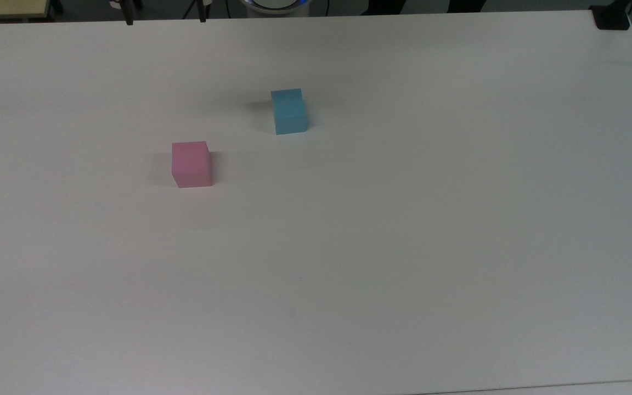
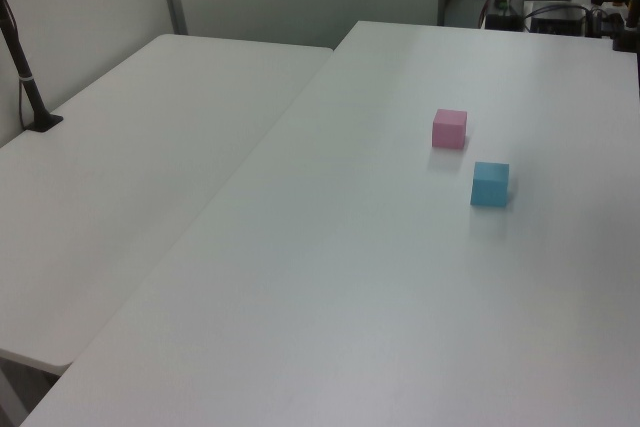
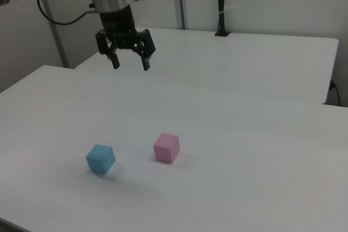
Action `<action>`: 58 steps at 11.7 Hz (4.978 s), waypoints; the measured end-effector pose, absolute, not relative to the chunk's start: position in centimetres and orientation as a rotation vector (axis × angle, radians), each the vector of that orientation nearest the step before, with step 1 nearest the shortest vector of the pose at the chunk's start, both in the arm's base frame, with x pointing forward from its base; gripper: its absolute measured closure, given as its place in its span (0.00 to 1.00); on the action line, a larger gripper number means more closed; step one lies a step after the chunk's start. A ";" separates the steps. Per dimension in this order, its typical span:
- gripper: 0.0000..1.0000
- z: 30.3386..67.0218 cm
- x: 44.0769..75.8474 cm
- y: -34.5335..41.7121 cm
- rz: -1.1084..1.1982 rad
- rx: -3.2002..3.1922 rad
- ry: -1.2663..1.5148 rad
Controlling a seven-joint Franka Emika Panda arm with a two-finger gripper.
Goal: Put blue cube on pink cube
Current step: 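Move the open gripper over the light-blue cube and lower it, then close the gripper around the light-blue cube, then lift the light-blue cube and carry it above the pink cube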
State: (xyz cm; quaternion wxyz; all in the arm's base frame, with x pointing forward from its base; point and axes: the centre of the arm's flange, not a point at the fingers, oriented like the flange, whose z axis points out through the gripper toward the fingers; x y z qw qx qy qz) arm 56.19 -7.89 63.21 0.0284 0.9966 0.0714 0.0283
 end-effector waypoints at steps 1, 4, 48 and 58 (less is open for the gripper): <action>0.00 62.3 56.0 -7.6 0.029 3.083 0.240; 0.00 58.4 56.4 -6.4 -0.094 3.093 0.281; 0.41 38.1 52.0 6.0 0.026 3.051 0.066; 0.41 56.8 56.1 -6.6 0.225 3.077 -0.062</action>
